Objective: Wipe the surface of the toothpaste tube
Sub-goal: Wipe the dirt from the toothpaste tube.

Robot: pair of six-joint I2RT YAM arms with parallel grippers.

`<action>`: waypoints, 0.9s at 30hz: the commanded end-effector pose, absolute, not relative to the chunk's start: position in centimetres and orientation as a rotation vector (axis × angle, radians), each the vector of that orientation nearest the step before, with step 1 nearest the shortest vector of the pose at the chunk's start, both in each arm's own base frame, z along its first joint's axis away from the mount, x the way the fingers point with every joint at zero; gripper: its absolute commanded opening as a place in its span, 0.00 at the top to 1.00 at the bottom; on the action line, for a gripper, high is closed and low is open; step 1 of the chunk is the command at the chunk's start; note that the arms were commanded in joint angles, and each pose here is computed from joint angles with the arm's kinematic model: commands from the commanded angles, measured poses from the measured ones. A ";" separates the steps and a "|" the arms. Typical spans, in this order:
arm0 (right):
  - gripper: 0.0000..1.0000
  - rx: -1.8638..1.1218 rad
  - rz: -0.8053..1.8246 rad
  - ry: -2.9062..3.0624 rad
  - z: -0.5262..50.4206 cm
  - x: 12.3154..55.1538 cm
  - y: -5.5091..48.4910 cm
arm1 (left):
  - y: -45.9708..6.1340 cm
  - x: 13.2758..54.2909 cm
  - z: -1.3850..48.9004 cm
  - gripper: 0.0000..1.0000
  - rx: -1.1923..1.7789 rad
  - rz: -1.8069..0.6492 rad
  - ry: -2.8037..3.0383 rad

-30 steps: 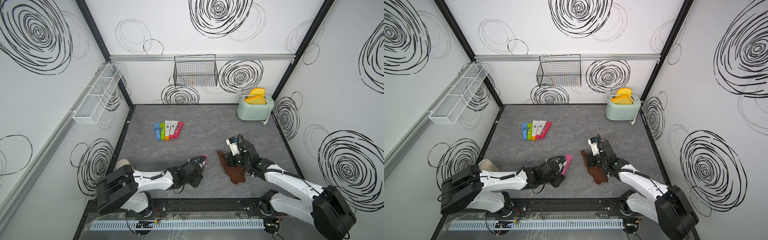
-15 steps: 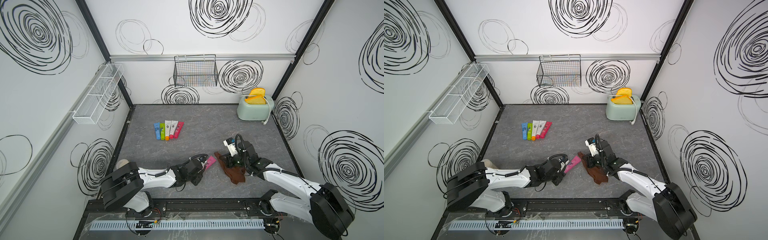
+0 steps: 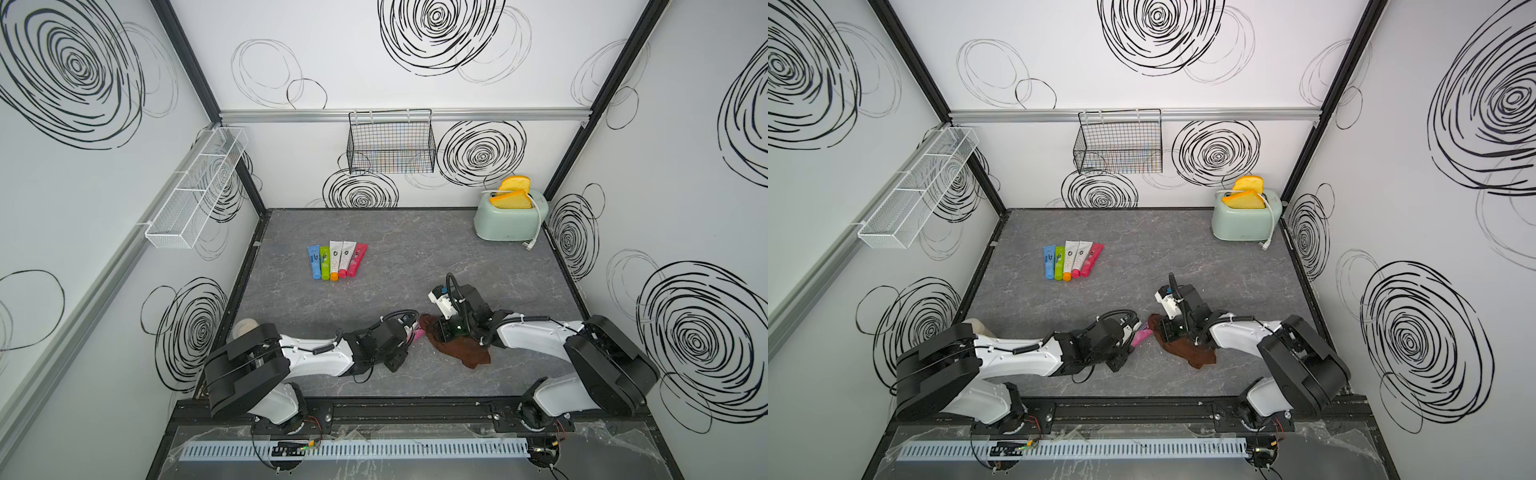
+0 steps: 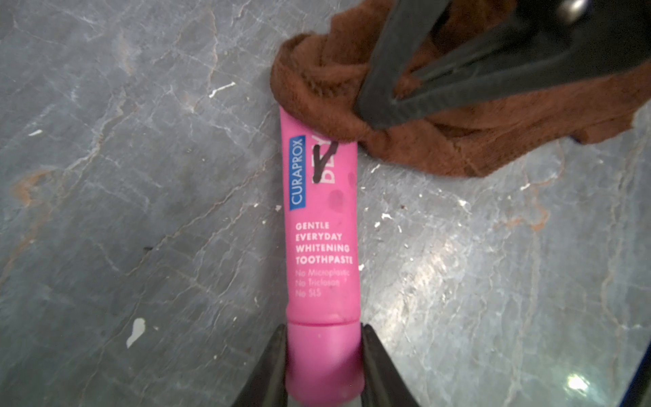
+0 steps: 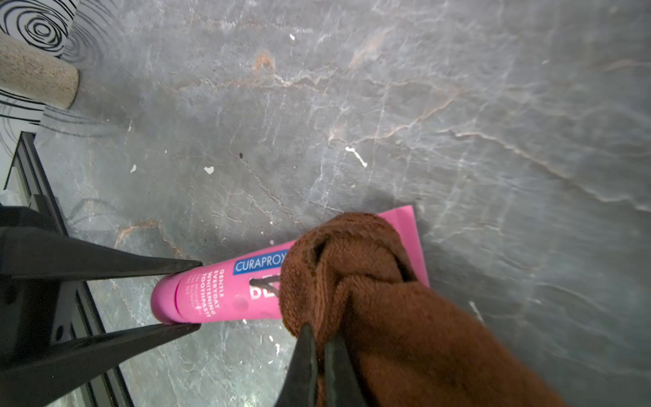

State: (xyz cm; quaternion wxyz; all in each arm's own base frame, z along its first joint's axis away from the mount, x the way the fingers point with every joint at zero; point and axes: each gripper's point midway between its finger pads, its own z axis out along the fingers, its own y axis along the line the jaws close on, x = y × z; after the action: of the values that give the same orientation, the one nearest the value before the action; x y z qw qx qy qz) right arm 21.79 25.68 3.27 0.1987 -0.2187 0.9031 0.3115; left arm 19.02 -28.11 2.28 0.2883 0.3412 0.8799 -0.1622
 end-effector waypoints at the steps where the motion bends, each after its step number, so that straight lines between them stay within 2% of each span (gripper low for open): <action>1: 0.99 -0.627 0.925 2.464 4.5 22.3 27.5 | -29.7 19.5 3.6 0.83 0.909 -0.488 2.272; 11: 1.00 -0.709 1.066 2.367 6.8 20.0 29.8 | -29.8 19.6 3.5 0.86 0.925 -0.445 2.265; 15: 1.00 -0.689 0.999 2.415 5.3 20.6 29.3 | -29.8 19.5 3.5 0.86 0.926 -0.443 2.260; 21: 1.00 -0.495 0.843 2.562 2.3 23.9 25.0 | -29.7 19.3 3.5 0.87 0.930 -0.434 2.253; 27: 1.00 -0.359 0.778 2.563 2.5 26.1 21.5 | -29.7 19.3 3.5 0.88 0.930 -0.424 2.250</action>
State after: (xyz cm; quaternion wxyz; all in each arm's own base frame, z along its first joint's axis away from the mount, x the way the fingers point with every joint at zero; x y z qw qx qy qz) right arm 26.29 22.93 3.12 0.2235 -0.1386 0.9147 0.3069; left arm 18.89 -28.50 2.17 0.3022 0.3523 0.8733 -0.1479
